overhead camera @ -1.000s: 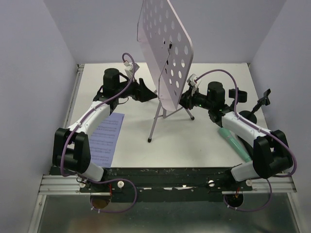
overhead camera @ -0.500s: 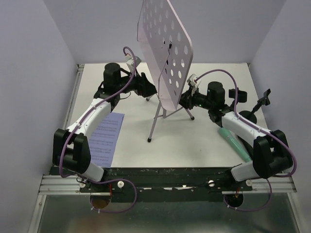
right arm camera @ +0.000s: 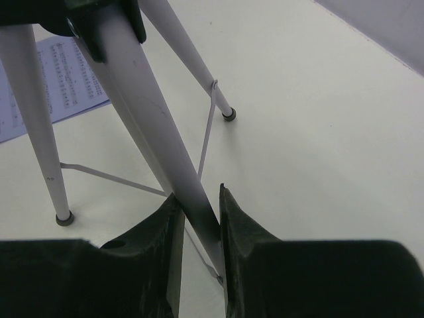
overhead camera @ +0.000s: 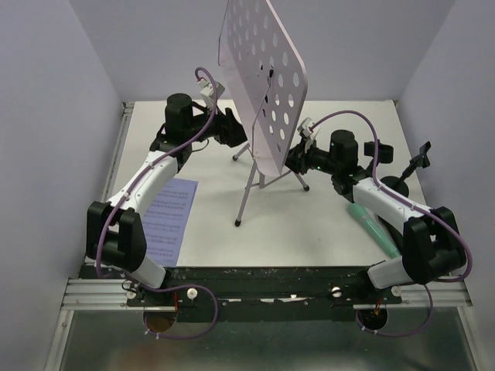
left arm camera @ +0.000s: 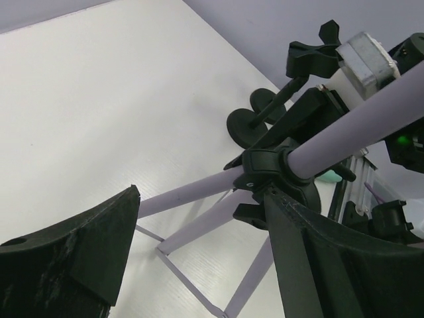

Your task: Pack up the instrument practice props

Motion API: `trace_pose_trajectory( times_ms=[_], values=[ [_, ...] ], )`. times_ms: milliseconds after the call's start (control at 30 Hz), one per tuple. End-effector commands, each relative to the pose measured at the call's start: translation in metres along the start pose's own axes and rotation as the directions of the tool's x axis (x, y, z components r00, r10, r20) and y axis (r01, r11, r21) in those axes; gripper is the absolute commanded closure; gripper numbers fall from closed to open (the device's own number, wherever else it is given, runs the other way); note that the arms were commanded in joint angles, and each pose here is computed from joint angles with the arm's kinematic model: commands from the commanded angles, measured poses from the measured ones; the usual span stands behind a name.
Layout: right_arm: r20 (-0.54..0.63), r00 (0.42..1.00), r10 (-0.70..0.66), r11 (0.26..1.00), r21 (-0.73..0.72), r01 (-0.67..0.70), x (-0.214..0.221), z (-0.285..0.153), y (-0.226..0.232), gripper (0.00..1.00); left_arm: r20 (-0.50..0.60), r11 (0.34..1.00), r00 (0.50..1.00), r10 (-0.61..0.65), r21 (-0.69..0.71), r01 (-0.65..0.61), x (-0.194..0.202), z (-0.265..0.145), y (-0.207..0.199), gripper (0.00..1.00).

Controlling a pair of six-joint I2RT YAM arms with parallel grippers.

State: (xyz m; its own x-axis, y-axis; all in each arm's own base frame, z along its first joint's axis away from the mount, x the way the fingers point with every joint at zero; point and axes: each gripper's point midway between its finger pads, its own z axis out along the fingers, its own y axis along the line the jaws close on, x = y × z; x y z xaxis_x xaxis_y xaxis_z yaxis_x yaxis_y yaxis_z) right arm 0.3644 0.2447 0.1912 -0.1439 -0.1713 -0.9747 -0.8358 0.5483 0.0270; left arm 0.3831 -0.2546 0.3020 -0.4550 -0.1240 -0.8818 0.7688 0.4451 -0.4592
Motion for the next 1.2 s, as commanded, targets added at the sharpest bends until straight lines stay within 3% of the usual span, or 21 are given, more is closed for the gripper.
trace_pose_trajectory(
  times_ms=[0, 433, 1167],
  values=[
    [-0.309, 0.916, 0.255, 0.967, 0.071, -0.245, 0.106, -0.015, 0.014, 0.97, -0.006, 0.997, 1.000, -0.008, -0.077, 0.008, 0.002, 0.003, 0.023, 0.15],
    [-0.312, 0.915, 0.258, 0.966, 0.072, -0.248, 0.107, -0.015, 0.014, 0.97, -0.033, 0.994, 0.999, -0.031, -0.102, 0.028, 0.015, -0.002, 0.034, 0.14],
    [-0.309, 0.916, 0.255, 0.967, 0.070, -0.246, 0.107, -0.016, 0.015, 0.97, -0.044, 0.995, 0.998, 0.035, 0.090, -0.031, 0.014, -0.017, -0.016, 0.15]
  ],
)
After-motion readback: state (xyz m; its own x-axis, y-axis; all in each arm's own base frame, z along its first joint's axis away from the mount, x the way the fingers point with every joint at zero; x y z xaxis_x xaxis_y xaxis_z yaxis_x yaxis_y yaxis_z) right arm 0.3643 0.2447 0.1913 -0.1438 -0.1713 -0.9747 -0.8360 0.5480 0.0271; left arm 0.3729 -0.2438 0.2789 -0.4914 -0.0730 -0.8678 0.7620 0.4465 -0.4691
